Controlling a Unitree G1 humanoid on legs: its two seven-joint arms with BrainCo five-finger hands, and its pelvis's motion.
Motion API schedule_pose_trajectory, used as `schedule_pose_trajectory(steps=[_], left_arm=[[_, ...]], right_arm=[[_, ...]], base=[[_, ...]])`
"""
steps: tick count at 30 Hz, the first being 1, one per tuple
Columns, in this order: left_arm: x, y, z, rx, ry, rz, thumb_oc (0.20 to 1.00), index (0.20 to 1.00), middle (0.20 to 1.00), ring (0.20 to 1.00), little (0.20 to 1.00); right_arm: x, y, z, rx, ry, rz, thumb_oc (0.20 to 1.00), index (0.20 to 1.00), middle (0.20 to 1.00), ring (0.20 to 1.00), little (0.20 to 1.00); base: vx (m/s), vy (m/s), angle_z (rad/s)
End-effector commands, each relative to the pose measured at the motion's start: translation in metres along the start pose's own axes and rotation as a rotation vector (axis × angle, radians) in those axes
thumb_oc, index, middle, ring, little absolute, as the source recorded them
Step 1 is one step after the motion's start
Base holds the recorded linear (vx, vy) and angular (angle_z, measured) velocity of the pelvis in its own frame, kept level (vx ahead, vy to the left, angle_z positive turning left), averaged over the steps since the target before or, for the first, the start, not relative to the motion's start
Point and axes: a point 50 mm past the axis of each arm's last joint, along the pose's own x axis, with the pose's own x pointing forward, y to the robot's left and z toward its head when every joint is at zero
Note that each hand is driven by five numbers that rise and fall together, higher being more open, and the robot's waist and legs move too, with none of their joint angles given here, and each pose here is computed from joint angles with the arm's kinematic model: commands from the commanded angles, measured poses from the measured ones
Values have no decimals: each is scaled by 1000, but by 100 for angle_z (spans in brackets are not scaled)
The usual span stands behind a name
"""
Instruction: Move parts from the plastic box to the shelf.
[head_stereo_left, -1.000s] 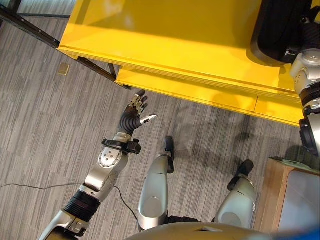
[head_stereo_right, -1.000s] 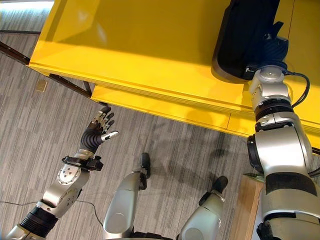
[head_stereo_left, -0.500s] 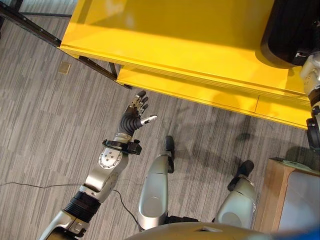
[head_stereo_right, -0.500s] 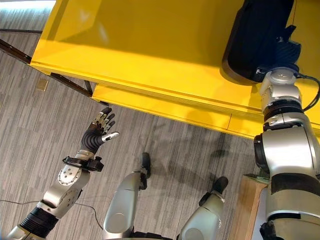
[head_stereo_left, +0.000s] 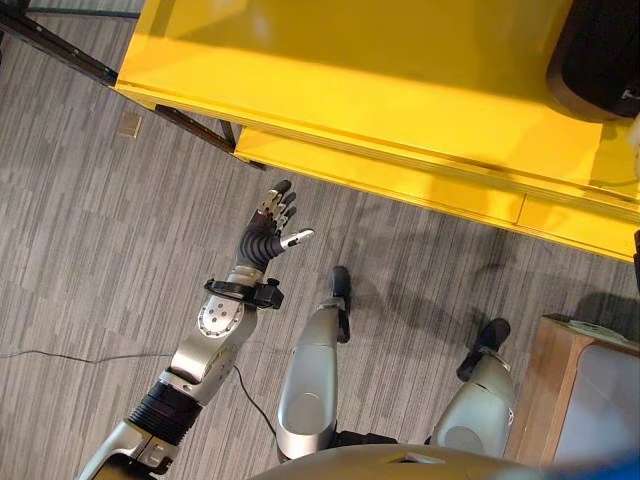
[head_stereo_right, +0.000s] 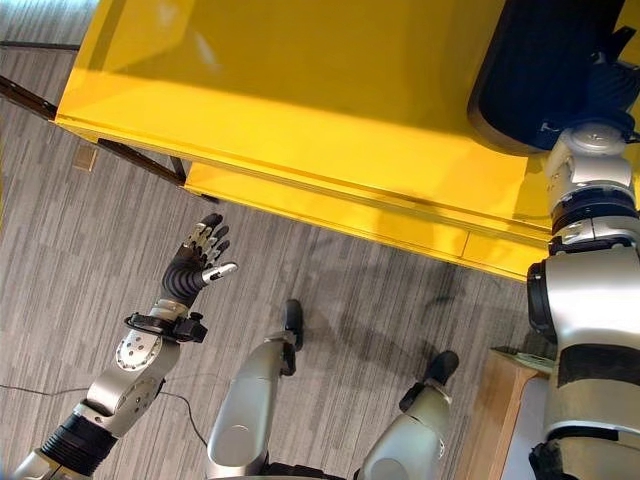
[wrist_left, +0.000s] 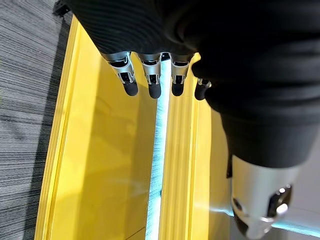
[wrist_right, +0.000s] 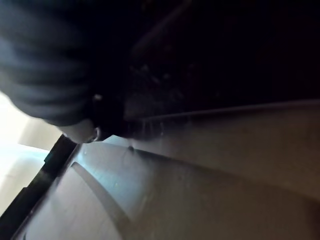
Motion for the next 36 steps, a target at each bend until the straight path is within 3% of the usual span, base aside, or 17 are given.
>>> schedule_pose_trajectory(steps=[1, 19, 20, 21, 22, 36], left_arm=[[7, 2, 27, -10, -146, 7, 1000, 1000, 1000, 1000, 1000], [8, 3, 29, -20, -150, 25, 1000, 1000, 1000, 1000, 1000], [8, 3, 28, -20, -151, 24, 1000, 1000, 1000, 1000, 1000], [9, 3, 28, -21, -149, 23, 1000, 1000, 1000, 1000, 1000], [8, 3, 28, -22, -150, 26, 1000, 1000, 1000, 1000, 1000], [9, 7, 30, -12, -156, 45, 1000, 1000, 1000, 1000, 1000]], right_arm=[[1, 3, 38, 59, -106, 19, 200, 200, 200, 200, 200], [1, 5, 38, 95, -83, 8, 200, 200, 200, 200, 200], [1, 4, 38, 100, -78, 3, 476, 476, 476, 476, 476], [1, 4, 38, 106, -75, -2, 937, 937, 937, 937, 937], [1, 3, 38, 121, -73, -3, 1000, 1000, 1000, 1000, 1000], [-3, 13, 44, 206, -94, -7, 1000, 1000, 1000, 1000, 1000]], base=[[0, 0, 0], [2, 0, 0], [0, 0, 0], [0, 0, 0], [0, 0, 0], [0, 0, 0]])
